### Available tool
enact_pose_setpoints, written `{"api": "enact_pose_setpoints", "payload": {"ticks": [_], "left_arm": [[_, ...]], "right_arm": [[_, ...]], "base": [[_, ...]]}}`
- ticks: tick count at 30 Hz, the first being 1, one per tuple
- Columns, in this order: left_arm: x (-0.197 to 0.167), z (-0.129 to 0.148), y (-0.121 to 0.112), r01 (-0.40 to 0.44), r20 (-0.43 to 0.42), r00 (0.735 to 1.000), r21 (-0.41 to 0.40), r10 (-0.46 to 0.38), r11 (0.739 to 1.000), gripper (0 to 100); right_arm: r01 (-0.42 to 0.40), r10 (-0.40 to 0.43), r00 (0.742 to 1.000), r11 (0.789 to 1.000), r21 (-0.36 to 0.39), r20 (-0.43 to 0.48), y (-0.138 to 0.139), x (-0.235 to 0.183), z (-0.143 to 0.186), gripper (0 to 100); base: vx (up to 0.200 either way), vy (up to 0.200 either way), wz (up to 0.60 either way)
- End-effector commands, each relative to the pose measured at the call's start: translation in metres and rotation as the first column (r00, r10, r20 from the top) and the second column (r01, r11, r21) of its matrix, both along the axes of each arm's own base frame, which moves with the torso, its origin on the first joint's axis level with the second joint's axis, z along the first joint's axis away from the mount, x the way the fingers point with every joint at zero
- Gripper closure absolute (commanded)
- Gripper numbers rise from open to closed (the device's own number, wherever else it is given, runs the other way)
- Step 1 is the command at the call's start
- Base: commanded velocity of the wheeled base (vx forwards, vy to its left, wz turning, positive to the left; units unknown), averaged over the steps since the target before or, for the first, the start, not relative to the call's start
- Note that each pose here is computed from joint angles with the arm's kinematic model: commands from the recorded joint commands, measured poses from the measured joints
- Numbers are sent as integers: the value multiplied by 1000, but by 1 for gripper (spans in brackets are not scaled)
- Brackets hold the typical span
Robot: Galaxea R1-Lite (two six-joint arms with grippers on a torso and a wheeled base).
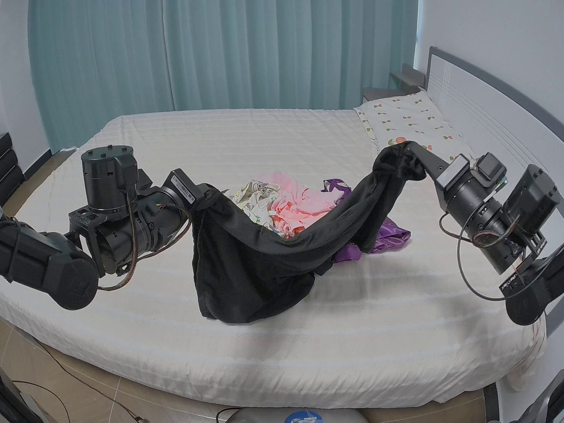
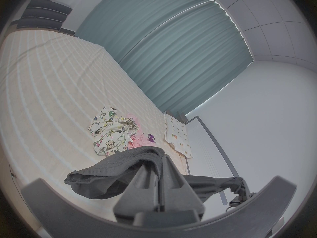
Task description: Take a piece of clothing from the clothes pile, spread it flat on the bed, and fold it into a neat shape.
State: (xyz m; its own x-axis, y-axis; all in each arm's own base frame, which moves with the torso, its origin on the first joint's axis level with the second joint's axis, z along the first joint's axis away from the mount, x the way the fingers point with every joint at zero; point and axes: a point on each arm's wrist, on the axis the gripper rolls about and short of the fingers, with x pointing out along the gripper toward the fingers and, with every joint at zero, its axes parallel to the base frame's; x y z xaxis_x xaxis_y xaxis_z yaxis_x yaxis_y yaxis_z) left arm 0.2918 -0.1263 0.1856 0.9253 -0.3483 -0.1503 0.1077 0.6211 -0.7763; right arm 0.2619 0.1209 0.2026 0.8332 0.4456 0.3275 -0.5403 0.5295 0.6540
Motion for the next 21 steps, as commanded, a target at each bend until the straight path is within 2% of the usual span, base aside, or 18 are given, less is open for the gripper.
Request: {"api": "enact_pose_setpoints", "payload": {"ticks": [1,7,9,15,21], "left_arm": [[-1,-2,2,-9,-1,1000,-30,9,1000,100],[-1,-5,2,-15,-31,999,-73,13,997,100],[-3,-7,3,-15,-39,999,-78,12,997,100],[-9,-20,6,14,-89,996,-67,-20,998,100],[-9,-25,7,26,-109,994,-62,-33,998,100]], "right_arm": [[-32,32,999,999,8,28,1,-12,13,100],[-62,55,991,997,-53,-124,24,10,-40,100],[-64,57,991,997,-52,-121,26,13,-48,100],[-63,57,992,997,-50,-113,25,10,-47,100],[-62,55,991,997,-56,-126,26,13,-51,100]], "base": [[0,0,0],[0,0,0],[0,0,0],[-200,0,0],[0,0,0]]}}
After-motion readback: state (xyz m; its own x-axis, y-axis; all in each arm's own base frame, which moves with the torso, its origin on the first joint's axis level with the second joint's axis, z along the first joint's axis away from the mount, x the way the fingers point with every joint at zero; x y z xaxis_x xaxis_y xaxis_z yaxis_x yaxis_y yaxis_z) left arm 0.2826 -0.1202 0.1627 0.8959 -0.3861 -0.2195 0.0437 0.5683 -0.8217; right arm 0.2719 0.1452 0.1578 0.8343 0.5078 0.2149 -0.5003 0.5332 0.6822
